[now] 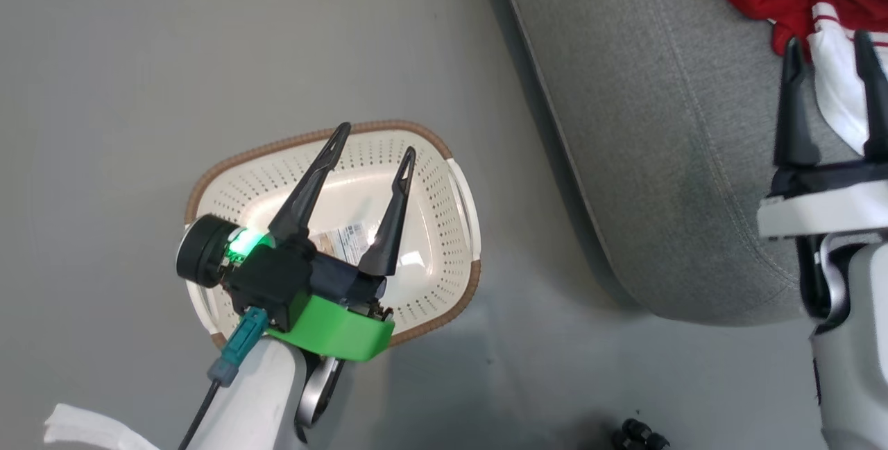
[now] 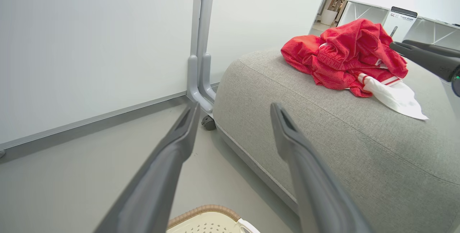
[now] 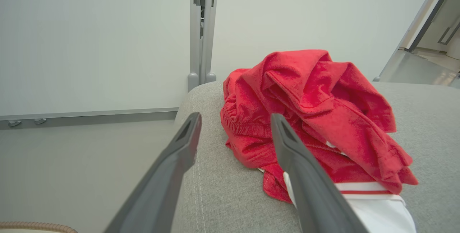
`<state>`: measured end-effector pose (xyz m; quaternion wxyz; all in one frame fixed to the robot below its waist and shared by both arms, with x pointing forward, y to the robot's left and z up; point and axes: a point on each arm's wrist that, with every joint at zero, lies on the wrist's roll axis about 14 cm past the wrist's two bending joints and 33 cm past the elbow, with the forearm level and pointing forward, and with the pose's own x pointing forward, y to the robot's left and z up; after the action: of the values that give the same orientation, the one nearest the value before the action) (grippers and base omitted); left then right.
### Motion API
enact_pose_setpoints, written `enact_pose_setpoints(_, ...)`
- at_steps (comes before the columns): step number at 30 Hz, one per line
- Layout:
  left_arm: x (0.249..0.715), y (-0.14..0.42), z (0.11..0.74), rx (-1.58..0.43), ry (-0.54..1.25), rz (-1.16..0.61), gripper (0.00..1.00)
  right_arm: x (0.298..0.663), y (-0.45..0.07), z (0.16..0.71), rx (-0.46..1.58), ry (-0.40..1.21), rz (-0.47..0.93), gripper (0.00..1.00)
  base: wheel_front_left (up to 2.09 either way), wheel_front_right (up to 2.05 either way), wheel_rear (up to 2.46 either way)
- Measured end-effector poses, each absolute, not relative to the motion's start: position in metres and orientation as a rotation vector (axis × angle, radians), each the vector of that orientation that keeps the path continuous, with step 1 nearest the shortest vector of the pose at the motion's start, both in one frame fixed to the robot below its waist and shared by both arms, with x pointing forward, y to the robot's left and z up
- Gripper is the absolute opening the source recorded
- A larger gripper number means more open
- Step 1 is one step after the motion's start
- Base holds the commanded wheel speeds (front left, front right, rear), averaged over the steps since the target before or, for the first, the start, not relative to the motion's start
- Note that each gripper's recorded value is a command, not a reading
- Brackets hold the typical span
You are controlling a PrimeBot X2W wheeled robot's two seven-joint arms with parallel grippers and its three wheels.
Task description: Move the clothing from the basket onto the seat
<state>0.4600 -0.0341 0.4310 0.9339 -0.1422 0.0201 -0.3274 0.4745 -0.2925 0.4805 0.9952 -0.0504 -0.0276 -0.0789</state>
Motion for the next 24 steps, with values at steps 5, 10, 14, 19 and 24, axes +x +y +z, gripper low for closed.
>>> enact_pose_setpoints(5, 0.451, -0.009, 0.458, -0.284, 0.004, -0.561, 1.0, 0.445, -0.255, 0.487, -0.028, -0.055, -0.078, 1.0, 0.0, 0.0, 0.0)
enact_pose_setpoints(10, 0.433, 0.03, 0.475, -0.256, -0.012, -0.429, 1.0, 0.421, -0.223, 0.493, 0.038, -0.06, -0.005, 1.0, 0.0, 0.0, 0.0)
enact_pose_setpoints(14, 0.411, 0.066, 0.489, -0.237, -0.033, -0.315, 1.0, 0.399, -0.197, 0.499, 0.085, -0.067, 0.051, 1.0, 0.0, 0.0, 0.0)
enact_pose_setpoints(19, 0.38, 0.103, 0.513, -0.194, -0.094, -0.212, 1.0, 0.377, -0.173, 0.517, 0.11, -0.114, 0.115, 1.0, 0.0, 0.0, 0.0)
enact_pose_setpoints(24, 0.354, 0.131, 0.526, -0.167, -0.134, -0.133, 1.0, 0.363, -0.159, 0.535, 0.119, -0.169, 0.155, 1.0, 0.0, 0.0, 0.0)
